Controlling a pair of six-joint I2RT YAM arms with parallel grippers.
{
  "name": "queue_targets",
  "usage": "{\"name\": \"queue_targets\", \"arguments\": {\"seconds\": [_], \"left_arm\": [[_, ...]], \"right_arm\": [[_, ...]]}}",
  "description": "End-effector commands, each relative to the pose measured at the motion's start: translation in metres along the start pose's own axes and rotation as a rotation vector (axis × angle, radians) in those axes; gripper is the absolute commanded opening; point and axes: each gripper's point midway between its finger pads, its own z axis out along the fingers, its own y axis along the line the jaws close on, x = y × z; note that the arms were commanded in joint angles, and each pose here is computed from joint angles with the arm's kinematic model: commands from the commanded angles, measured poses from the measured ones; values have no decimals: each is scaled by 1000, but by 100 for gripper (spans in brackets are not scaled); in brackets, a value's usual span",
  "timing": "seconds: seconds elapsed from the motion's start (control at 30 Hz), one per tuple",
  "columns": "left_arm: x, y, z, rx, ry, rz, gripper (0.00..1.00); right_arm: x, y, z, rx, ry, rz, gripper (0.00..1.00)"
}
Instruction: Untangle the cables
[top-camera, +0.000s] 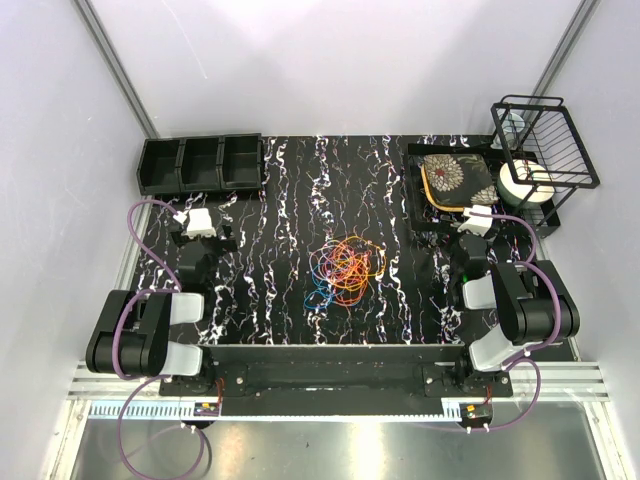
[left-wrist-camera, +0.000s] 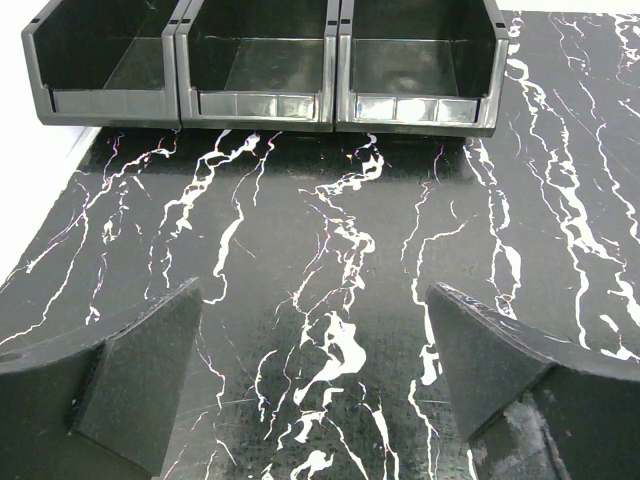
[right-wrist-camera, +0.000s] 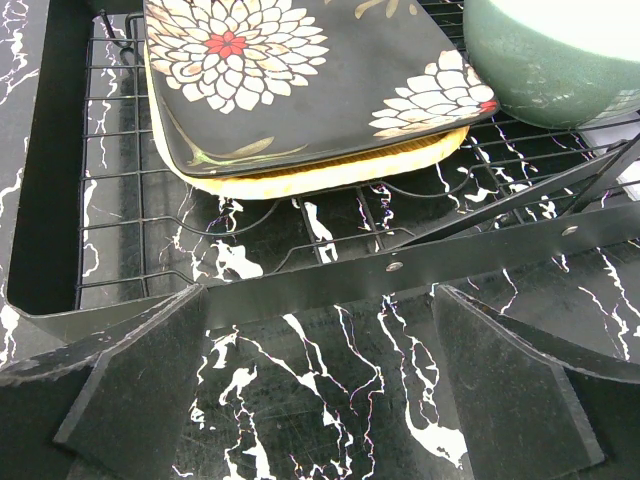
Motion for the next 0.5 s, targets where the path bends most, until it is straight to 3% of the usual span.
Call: {"name": "queue_targets", "arguments": {"seconds": [0.0,0.47], "left_arm": [[-21,-1,4,6,-78,-7,99],[-21,-1,4,6,-78,-7,99]], "right_arm": [[-28,-2,9,21,-84,35,100],[-29,-2,9,23,-85,36,99]]}}
